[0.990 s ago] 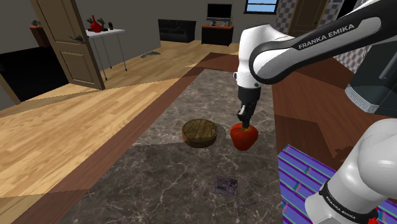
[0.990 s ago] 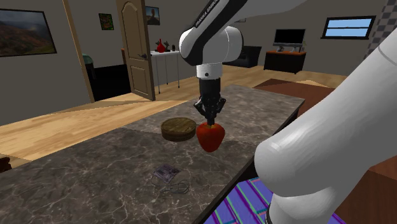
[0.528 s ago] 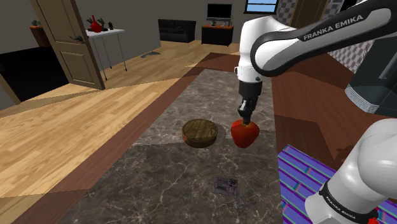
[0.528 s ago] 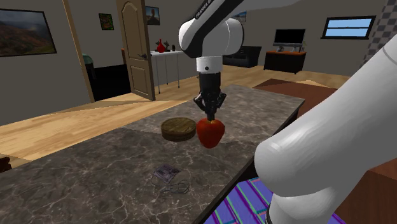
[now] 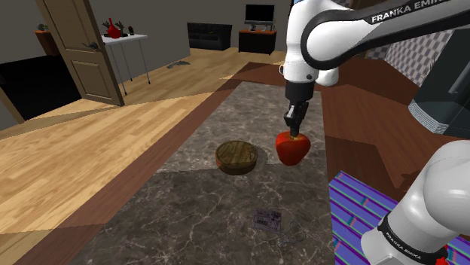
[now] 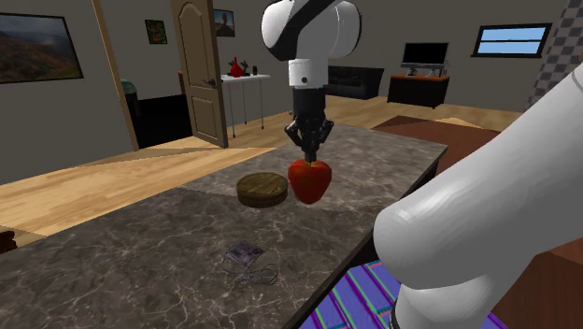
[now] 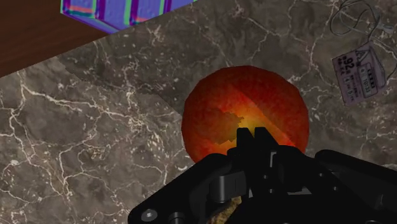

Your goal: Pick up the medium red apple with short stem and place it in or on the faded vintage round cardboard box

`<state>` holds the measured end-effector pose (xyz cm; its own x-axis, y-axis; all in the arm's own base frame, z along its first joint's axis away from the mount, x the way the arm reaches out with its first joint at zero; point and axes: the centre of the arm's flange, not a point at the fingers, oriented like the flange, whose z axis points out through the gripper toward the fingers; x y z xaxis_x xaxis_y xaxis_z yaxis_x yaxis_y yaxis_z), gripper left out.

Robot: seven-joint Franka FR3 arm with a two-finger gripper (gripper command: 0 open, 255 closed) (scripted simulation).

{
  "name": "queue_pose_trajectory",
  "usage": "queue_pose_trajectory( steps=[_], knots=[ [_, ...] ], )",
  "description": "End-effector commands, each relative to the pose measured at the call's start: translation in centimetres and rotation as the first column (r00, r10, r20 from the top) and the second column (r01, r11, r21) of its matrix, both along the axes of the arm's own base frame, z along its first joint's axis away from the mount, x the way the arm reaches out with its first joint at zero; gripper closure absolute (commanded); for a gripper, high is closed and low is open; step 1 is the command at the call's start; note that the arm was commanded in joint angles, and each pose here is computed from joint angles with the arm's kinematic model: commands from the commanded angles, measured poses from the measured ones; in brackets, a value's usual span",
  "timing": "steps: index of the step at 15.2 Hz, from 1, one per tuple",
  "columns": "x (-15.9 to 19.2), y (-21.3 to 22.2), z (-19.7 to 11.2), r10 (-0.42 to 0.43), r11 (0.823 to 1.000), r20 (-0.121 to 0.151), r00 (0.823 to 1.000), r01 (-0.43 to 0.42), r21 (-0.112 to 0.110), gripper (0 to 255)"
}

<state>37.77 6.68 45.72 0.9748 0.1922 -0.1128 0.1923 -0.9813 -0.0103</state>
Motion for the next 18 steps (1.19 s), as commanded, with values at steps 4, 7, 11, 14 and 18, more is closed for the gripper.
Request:
queue_pose_trajectory(
  steps=[4,7,11,14,18],
  knots=[
    [-0.1,0.1,2.7,0.0,1.0,0.0,1.0,0.0,0.0,255],
    [-0.1,0.1,4.3,0.0,1.0,0.0,1.0,0.0,0.0,255],
    [-0.1,0.1,5.9,0.0,1.0,0.0,1.0,0.0,0.0,255],
    [3.2,1.8,7.3,0.0,1.0,0.0,1.0,0.0,0.0,255],
    [7.7,4.0,9.0,0.0,1.0,0.0,1.0,0.0,0.0,255]
  ],
)
